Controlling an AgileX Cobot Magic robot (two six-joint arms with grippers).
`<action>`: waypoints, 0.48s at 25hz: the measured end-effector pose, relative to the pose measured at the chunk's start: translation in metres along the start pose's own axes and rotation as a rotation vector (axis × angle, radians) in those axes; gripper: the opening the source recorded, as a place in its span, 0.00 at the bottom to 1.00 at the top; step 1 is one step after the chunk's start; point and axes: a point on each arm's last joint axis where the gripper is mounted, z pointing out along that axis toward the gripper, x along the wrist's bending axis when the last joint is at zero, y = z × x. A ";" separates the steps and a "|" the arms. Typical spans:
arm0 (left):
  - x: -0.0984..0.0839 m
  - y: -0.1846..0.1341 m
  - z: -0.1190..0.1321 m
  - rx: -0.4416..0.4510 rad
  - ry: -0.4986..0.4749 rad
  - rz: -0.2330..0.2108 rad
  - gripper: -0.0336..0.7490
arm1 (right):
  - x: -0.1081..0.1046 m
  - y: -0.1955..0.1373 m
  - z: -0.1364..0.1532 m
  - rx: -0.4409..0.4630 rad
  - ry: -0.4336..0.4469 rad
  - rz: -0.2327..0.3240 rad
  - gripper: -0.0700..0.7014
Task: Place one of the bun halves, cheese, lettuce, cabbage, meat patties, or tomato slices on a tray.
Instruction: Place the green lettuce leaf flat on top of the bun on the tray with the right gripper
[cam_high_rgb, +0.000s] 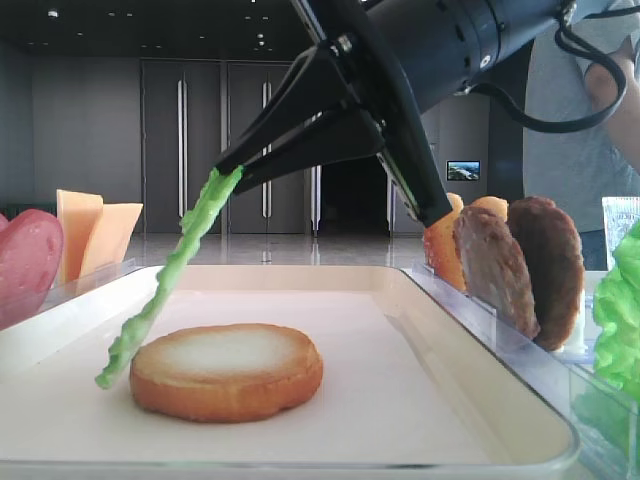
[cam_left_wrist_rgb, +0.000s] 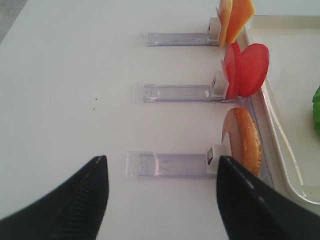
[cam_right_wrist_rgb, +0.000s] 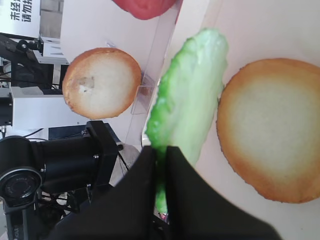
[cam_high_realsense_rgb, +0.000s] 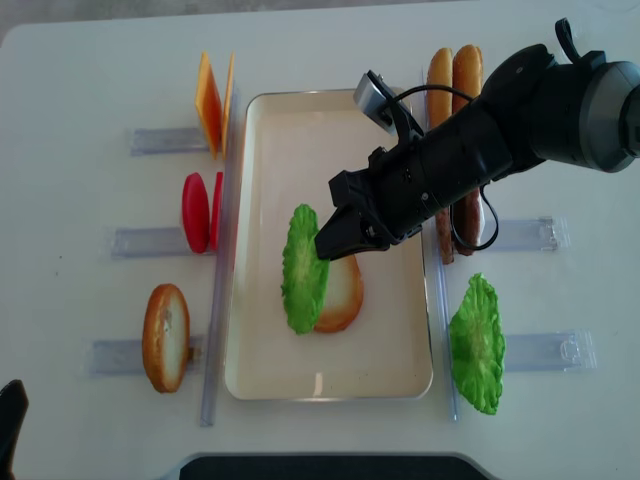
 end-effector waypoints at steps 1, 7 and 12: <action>0.000 0.000 0.000 0.000 0.000 0.000 0.70 | 0.000 0.000 0.000 0.001 0.000 -0.003 0.12; 0.000 0.000 0.000 0.000 0.000 0.000 0.70 | -0.001 -0.001 0.000 0.009 -0.007 -0.013 0.12; 0.000 0.000 0.000 0.000 0.000 0.000 0.70 | -0.001 -0.001 0.000 0.016 -0.014 -0.023 0.12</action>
